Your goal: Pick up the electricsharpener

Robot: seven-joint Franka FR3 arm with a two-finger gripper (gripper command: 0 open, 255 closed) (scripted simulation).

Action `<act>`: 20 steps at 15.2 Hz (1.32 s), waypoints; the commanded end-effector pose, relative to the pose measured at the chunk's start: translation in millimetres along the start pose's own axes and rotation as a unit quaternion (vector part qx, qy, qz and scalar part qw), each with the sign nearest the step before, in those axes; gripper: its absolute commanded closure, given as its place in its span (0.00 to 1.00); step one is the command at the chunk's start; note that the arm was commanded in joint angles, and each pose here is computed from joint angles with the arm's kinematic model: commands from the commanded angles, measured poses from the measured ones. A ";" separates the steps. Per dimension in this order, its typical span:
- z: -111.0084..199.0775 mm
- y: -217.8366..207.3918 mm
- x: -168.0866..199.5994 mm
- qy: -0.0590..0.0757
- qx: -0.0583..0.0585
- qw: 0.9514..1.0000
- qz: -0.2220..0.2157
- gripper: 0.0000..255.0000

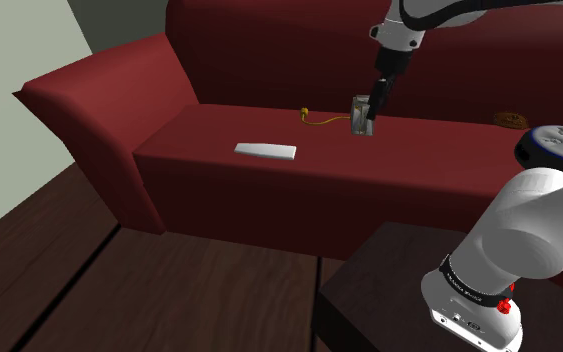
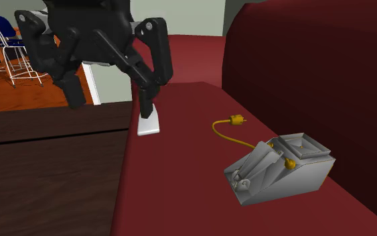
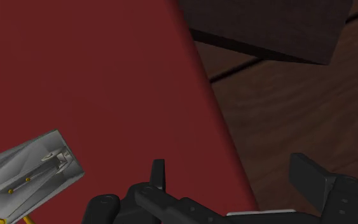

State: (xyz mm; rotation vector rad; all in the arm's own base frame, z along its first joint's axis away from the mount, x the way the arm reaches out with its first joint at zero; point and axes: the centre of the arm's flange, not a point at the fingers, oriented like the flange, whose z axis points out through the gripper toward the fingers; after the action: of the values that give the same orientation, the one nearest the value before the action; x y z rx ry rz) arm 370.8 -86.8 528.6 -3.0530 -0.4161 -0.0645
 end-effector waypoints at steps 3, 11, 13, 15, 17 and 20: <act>22.4 45.6 21.5 -0.008 -0.007 0.999 -0.048 0.00; 63.2 125.9 73.7 -0.024 -0.018 0.990 -0.139 0.00; 73.4 144.5 88.7 -0.028 -0.021 0.986 -0.161 0.00; 83.6 162.5 104.6 -0.032 -0.024 0.982 -0.184 0.00; 93.8 179.8 121.1 -0.036 -0.027 0.977 -0.206 0.00; 109.2 204.4 147.3 -0.042 -0.031 0.969 -0.240 0.00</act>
State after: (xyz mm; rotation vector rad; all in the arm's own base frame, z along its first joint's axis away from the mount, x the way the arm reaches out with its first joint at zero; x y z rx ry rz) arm 559.4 -232.1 421.1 -2.9552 -1.1261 0.0262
